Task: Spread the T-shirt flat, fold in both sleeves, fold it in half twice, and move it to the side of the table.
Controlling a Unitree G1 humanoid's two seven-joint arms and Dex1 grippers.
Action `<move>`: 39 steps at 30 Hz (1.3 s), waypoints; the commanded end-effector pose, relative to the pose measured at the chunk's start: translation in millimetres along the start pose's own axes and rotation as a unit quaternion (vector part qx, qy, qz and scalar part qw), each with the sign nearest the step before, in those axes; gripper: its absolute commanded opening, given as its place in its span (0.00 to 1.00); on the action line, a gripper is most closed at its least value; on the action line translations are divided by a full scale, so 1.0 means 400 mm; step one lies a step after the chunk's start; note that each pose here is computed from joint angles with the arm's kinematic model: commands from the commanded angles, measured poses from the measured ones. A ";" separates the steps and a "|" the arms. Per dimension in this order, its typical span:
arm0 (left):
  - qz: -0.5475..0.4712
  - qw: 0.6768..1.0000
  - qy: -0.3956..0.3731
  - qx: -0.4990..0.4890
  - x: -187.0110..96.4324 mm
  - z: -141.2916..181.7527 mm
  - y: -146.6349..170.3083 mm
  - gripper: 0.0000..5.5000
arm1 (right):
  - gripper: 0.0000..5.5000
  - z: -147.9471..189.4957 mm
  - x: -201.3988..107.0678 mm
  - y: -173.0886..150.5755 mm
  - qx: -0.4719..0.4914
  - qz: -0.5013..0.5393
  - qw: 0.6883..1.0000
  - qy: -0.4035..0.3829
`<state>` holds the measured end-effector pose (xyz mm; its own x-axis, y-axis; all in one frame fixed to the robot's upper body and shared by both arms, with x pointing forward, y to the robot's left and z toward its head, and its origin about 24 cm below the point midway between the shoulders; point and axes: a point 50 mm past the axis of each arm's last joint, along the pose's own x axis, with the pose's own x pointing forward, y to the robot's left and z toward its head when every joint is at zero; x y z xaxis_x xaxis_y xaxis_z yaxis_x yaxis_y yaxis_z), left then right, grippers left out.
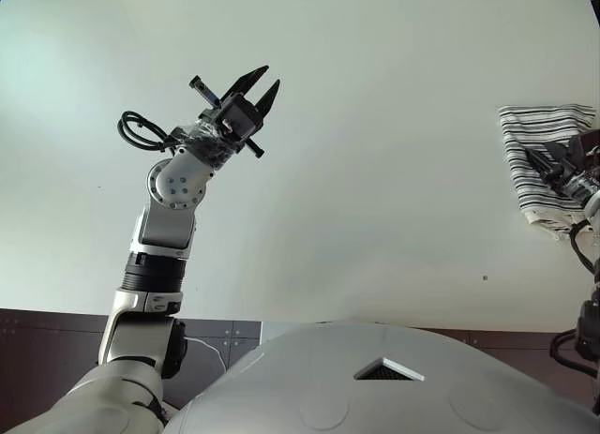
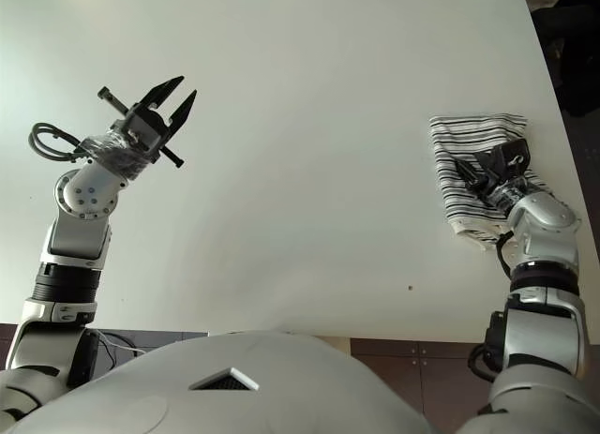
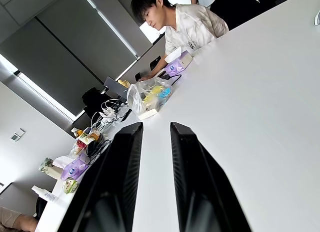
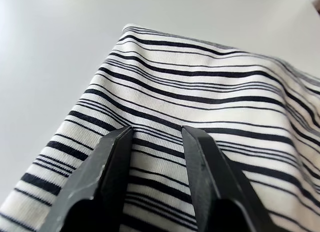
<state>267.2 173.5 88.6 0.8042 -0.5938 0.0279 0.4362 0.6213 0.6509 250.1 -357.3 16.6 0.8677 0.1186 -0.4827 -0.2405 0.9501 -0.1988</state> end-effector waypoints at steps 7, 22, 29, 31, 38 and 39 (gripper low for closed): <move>0.159 0.980 0.009 -0.121 0.003 0.014 0.041 0.19 | 0.32 0.152 -0.002 0.077 -0.052 -0.049 0.976 -0.208; 0.256 0.915 0.119 -0.287 -0.040 -0.088 -0.134 0.19 | 0.32 0.156 0.066 0.419 0.075 -0.095 0.965 -0.231; 0.232 0.919 0.135 -0.289 -0.023 -0.141 -0.184 0.19 | 0.32 0.102 0.103 0.416 0.088 -0.108 0.970 -0.200; 0.230 0.919 0.136 -0.289 -0.026 -0.145 -0.194 0.19 | 0.32 0.095 0.104 0.426 0.091 -0.106 0.970 -0.199; 0.257 0.914 0.123 -0.288 -0.016 -0.141 -0.187 0.19 | 0.32 0.118 0.119 0.428 0.079 -0.095 0.969 -0.213; 0.260 0.913 0.123 -0.289 -0.016 -0.140 -0.189 0.19 | 0.32 0.122 0.122 0.429 0.077 -0.091 0.969 -0.215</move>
